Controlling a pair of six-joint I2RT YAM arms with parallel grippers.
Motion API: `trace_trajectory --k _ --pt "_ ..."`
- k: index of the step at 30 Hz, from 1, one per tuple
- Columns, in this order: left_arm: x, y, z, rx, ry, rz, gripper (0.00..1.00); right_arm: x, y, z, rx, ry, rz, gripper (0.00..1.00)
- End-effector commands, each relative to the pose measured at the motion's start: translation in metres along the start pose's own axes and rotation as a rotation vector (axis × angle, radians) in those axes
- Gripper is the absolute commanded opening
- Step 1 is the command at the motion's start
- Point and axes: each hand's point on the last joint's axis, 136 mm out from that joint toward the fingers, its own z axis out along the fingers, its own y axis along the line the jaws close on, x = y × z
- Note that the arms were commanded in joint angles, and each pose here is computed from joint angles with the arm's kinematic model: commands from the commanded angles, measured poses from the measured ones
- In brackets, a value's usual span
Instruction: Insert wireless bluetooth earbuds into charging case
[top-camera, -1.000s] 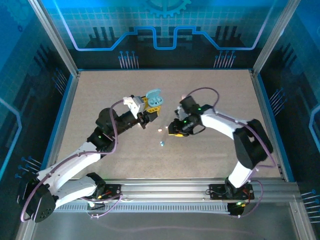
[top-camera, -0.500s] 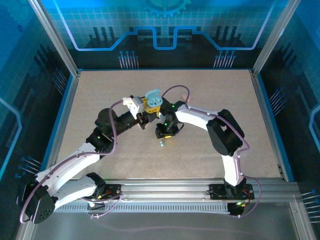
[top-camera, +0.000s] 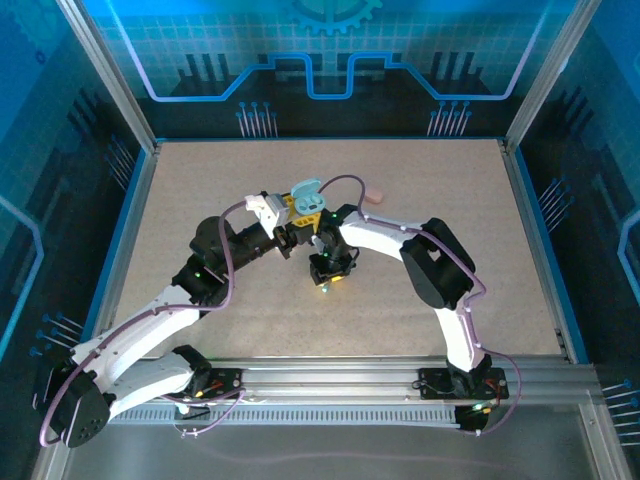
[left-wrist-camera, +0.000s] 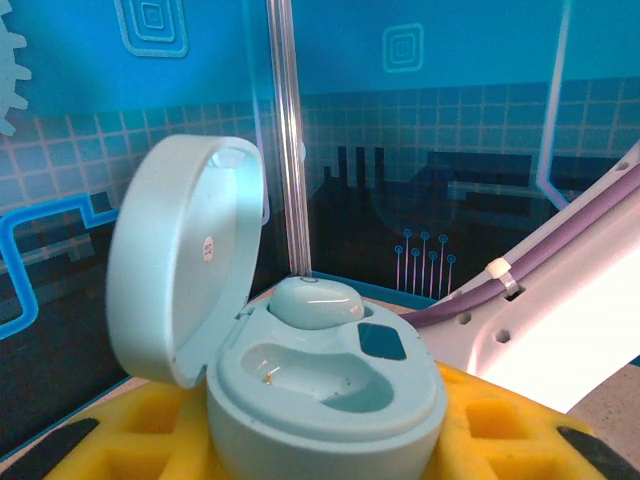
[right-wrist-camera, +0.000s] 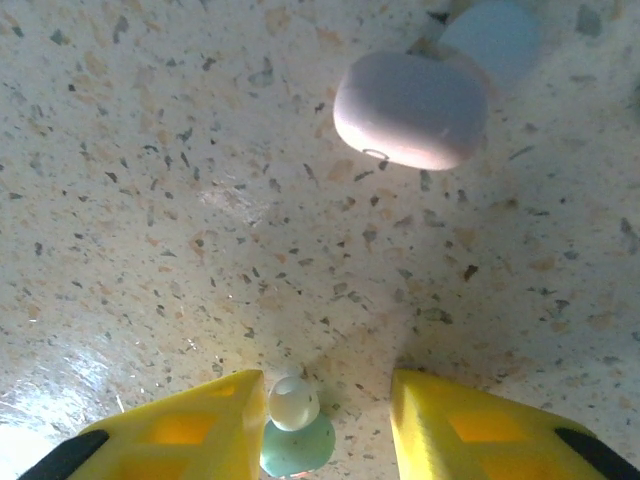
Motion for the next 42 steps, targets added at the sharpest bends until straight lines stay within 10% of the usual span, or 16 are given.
trace_trajectory --k 1,25,42 --pt "-0.01 0.003 0.0 -0.016 -0.025 0.016 0.32 0.008 0.003 0.007 0.024 0.046 -0.022 0.38" --pt "-0.007 0.003 0.009 0.002 -0.013 -0.005 0.32 0.045 -0.048 -0.024 0.002 0.006 0.179 0.29" --pt "-0.011 0.003 0.007 -0.001 -0.021 -0.006 0.32 0.011 -0.001 -0.017 -0.166 -0.046 -0.1 0.42"
